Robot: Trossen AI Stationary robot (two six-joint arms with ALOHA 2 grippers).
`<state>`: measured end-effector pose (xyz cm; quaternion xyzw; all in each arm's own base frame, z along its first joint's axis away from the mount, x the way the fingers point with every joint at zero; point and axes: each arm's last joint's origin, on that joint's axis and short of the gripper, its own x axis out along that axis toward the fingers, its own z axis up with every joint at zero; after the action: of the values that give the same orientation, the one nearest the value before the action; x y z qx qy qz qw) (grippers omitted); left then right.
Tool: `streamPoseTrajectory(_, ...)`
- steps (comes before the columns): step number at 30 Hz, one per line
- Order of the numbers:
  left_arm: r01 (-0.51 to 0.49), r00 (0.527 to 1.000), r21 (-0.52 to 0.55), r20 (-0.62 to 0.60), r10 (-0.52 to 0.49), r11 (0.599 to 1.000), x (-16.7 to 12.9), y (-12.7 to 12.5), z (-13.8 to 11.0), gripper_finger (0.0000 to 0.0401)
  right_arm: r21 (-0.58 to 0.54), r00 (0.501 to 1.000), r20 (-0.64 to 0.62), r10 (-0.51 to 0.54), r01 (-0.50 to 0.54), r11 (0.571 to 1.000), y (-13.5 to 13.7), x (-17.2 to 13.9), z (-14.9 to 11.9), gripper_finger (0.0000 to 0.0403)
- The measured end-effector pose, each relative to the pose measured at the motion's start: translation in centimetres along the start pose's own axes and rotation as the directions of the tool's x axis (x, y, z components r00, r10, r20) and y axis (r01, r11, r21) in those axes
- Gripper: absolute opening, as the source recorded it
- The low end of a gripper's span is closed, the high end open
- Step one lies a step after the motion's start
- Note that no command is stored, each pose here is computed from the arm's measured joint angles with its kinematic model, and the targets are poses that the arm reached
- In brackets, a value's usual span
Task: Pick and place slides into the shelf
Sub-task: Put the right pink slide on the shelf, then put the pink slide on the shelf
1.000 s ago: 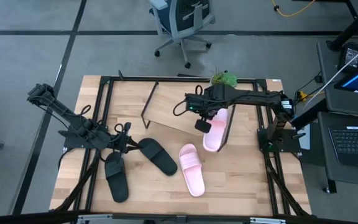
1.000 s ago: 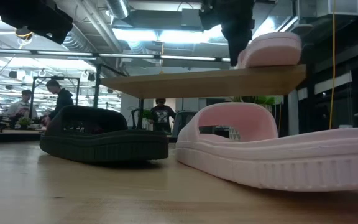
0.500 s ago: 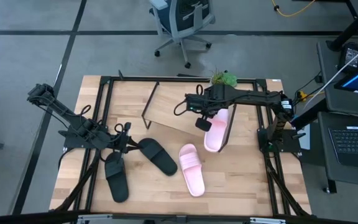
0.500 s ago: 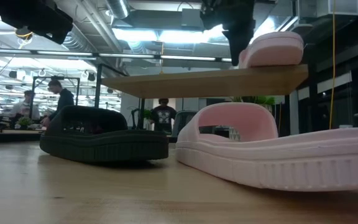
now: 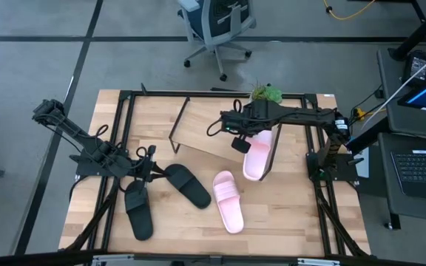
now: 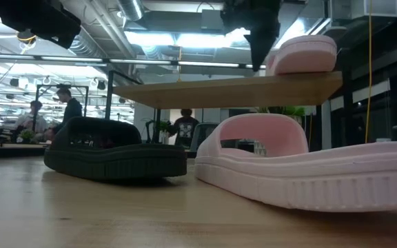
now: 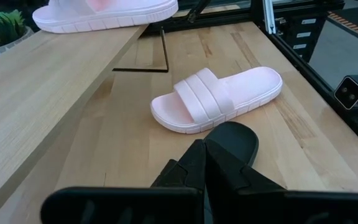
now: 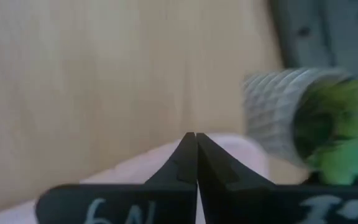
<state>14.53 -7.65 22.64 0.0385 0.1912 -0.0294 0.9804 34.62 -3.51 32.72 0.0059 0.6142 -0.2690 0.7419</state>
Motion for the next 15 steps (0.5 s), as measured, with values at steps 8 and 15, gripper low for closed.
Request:
streamPoseTrajectory(8,0.000,1.000,0.022,0.000,0.000,1.000,0.0,0.0,0.0,0.0000,0.016,0.982,0.187,-0.026,0.023,1.000,0.4,-4.5,-1.8,0.0000)
streamPoseTrajectory(15,0.000,1.000,0.022,0.000,0.000,1.000,0.0,0.0,0.0,0.0000,0.024,0.917,0.388,-0.090,0.088,0.996,3.7,-9.2,-6.1,0.0000)
